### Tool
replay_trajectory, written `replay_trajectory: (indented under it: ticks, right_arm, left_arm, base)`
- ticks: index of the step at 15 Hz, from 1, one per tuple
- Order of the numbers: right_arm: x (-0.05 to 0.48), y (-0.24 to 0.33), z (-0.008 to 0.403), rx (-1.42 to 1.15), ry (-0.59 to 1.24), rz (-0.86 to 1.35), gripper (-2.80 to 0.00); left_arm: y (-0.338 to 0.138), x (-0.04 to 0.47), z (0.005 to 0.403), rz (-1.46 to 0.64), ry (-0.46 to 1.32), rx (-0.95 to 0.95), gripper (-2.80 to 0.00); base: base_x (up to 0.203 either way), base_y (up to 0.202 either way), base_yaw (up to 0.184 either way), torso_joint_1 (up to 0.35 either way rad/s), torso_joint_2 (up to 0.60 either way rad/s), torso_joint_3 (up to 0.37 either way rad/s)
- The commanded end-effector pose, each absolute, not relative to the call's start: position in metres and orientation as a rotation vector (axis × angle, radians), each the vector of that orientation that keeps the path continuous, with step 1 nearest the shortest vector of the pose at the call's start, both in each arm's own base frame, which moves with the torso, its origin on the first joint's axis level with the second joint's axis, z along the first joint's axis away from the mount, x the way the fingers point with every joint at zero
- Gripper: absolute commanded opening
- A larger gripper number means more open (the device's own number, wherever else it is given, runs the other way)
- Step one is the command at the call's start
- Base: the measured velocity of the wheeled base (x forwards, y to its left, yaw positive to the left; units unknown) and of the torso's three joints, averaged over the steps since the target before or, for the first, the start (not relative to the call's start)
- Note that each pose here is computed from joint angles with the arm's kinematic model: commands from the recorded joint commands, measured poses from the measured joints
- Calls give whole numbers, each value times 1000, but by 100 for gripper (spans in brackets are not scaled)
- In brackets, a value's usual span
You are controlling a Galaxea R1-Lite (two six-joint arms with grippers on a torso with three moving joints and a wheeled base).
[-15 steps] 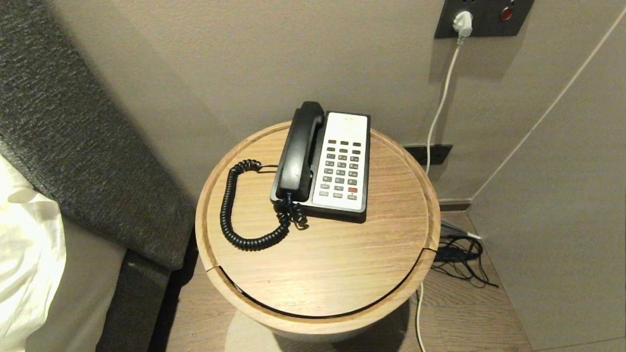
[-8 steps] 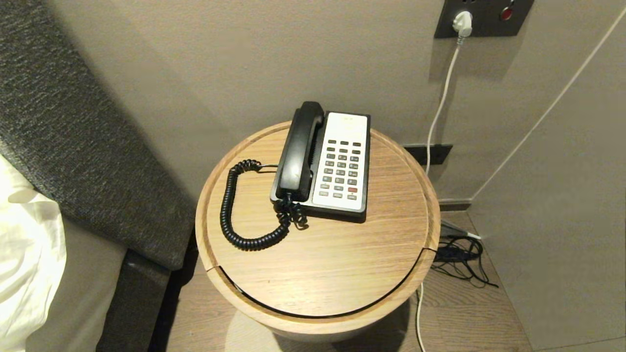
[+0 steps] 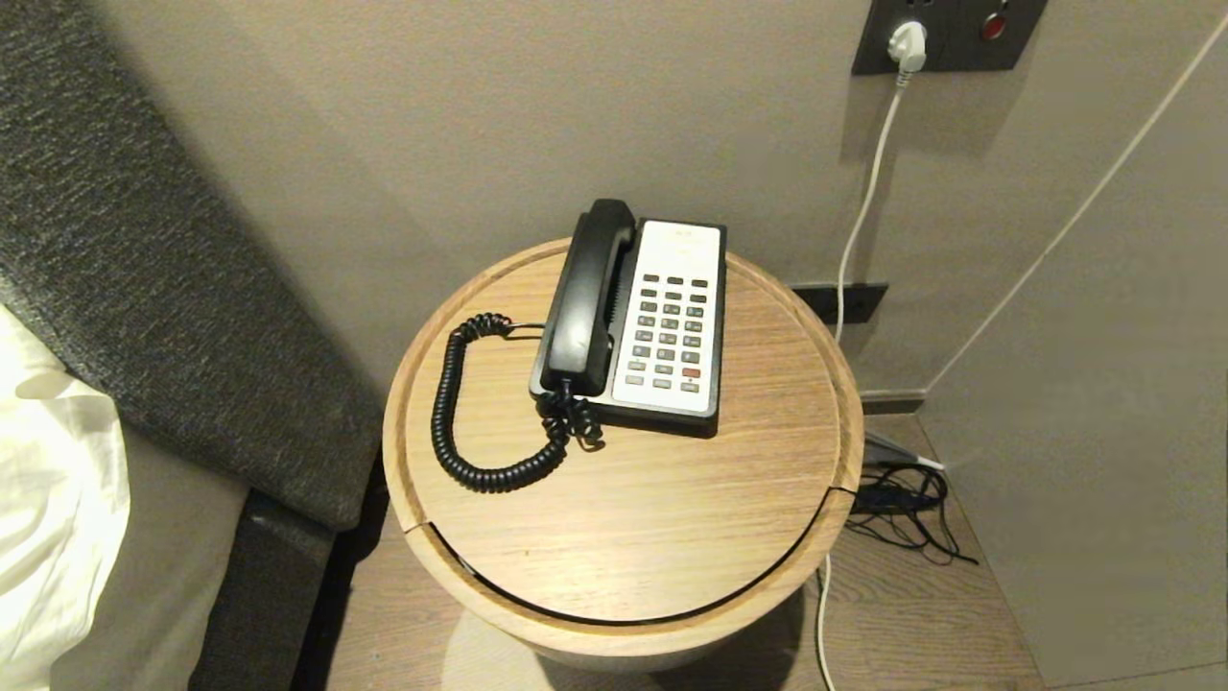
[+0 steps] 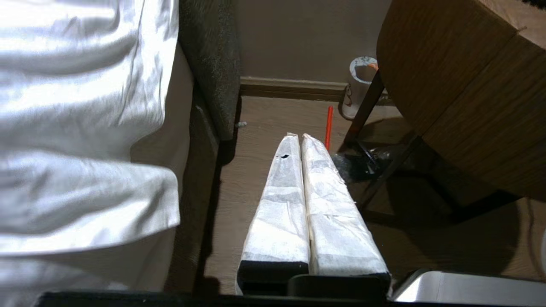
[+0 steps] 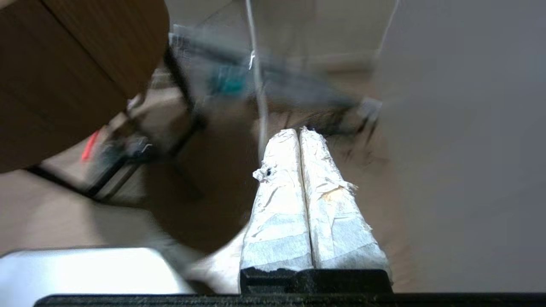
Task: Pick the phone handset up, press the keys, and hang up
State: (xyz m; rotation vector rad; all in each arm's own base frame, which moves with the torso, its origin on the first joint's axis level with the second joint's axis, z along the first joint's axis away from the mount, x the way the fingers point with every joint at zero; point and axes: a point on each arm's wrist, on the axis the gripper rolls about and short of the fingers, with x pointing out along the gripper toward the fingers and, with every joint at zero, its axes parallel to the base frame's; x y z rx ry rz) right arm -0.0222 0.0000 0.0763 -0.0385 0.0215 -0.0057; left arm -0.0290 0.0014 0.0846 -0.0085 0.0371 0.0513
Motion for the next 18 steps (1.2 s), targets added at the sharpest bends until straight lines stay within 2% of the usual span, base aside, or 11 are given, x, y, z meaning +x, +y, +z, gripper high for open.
replay_trajectory:
  ticks: [1,4,18]
  right_arm:
    - [-22,0,77,-54,17,-5,-280]
    - [-22,0,77,-52,19,-5,-280]
    - [-22,0,76,-48,22,-5,-280]
  left_arm:
    - [0,-27,80,0,43,86,-280]
    - [0,-25,76,2,46,-1,-280]
    - [0,-25,76,2,46,0,-280]
  base:
    - [0,0,0,0,0,0]
    - [0,0,0,0,0,0]
    - [0,0,0,0,0,0]
